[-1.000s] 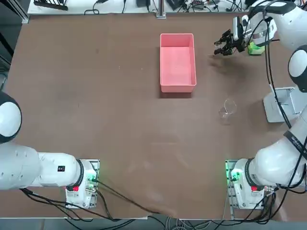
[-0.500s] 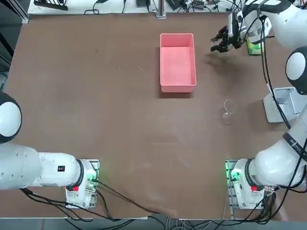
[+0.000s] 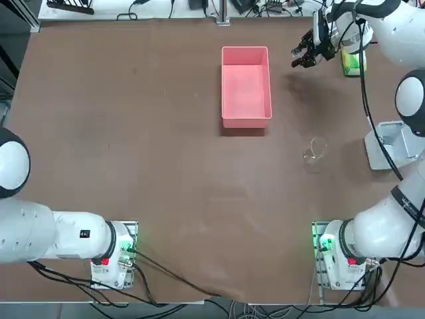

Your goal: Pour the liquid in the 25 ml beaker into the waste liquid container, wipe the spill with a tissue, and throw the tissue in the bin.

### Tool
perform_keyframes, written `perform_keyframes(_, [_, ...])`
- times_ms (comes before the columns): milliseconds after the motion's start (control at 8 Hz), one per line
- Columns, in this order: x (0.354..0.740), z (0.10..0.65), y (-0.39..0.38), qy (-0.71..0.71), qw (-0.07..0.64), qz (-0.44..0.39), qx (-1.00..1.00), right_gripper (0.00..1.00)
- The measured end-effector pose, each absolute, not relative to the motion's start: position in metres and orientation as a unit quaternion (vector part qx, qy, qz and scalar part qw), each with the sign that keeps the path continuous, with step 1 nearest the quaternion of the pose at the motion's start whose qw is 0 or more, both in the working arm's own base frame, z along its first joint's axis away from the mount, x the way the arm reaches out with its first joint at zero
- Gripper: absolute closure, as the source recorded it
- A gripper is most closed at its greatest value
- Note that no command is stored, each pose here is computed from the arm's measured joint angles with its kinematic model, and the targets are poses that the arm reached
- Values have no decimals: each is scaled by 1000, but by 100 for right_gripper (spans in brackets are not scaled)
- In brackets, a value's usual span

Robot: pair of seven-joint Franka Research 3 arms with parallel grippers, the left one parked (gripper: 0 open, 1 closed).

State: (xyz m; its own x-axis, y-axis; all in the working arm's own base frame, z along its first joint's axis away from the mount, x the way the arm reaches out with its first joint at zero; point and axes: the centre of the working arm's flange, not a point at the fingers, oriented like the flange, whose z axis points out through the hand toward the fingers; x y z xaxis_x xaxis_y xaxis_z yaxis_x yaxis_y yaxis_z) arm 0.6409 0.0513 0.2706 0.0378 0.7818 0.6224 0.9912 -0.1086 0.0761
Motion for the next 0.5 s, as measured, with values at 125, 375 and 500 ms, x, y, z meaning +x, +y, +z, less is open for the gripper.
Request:
perform_keyframes(125, [640,273,55,-640,192,-261,-696,53])
perform_keyframes(375, [638,274,72,-643,191,-230,-705,53])
perform_keyframes(500, [637,276,82,-643,188,-213,-712,53])
